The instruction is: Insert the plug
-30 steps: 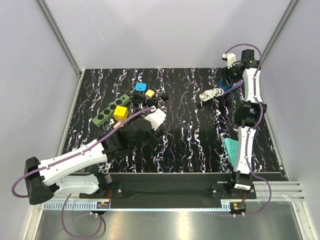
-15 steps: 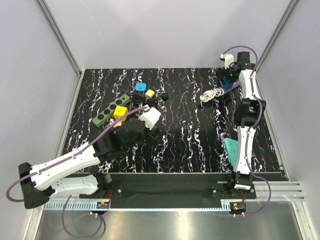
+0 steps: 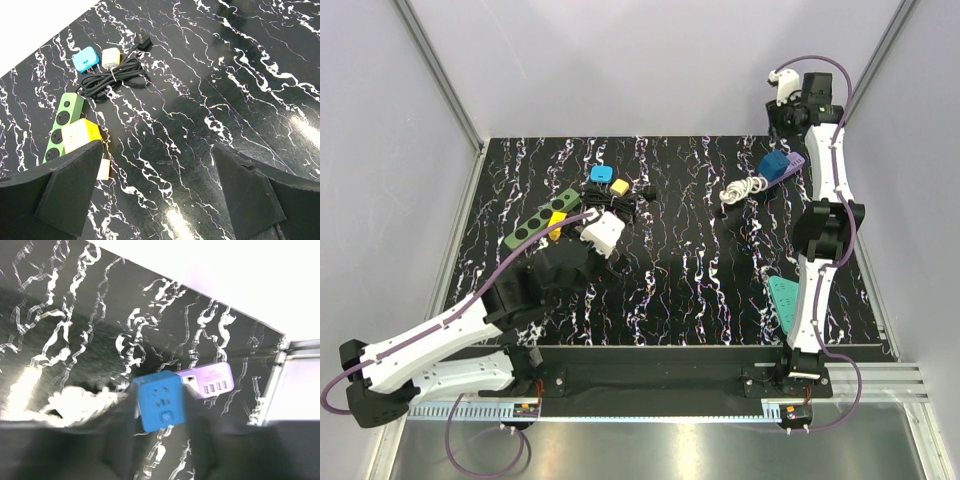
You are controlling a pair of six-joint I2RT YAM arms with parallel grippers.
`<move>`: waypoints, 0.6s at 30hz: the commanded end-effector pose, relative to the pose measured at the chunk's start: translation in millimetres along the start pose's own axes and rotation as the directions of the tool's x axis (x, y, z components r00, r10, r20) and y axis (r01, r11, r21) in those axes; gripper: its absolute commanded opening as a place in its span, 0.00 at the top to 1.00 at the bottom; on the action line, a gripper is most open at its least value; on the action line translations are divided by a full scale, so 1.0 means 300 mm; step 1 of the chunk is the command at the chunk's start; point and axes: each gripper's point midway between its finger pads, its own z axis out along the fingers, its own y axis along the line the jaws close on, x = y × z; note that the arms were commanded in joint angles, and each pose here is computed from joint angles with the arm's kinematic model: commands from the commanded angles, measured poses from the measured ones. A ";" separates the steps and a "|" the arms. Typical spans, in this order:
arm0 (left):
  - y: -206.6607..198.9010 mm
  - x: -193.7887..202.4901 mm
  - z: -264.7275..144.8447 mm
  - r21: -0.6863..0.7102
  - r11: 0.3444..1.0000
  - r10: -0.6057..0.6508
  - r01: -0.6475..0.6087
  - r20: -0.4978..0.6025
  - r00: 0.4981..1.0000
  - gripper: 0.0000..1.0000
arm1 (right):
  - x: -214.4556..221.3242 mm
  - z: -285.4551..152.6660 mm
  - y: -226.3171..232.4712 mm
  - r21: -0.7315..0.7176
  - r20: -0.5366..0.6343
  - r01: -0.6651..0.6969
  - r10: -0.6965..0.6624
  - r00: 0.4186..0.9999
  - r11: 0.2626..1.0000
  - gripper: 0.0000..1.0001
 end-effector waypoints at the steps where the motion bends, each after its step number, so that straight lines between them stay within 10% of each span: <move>1: 0.004 -0.034 -0.012 0.006 1.000 -0.026 0.026 0.034 0.999 0.01 | -0.050 -0.060 -0.036 0.066 0.030 -0.025 0.023 0.999 0.998 0.84; 18: 0.020 -0.029 0.010 -0.040 0.999 -0.009 0.010 0.019 1.000 0.01 | 0.228 0.075 0.000 0.068 -0.209 -0.109 0.121 0.970 0.992 0.98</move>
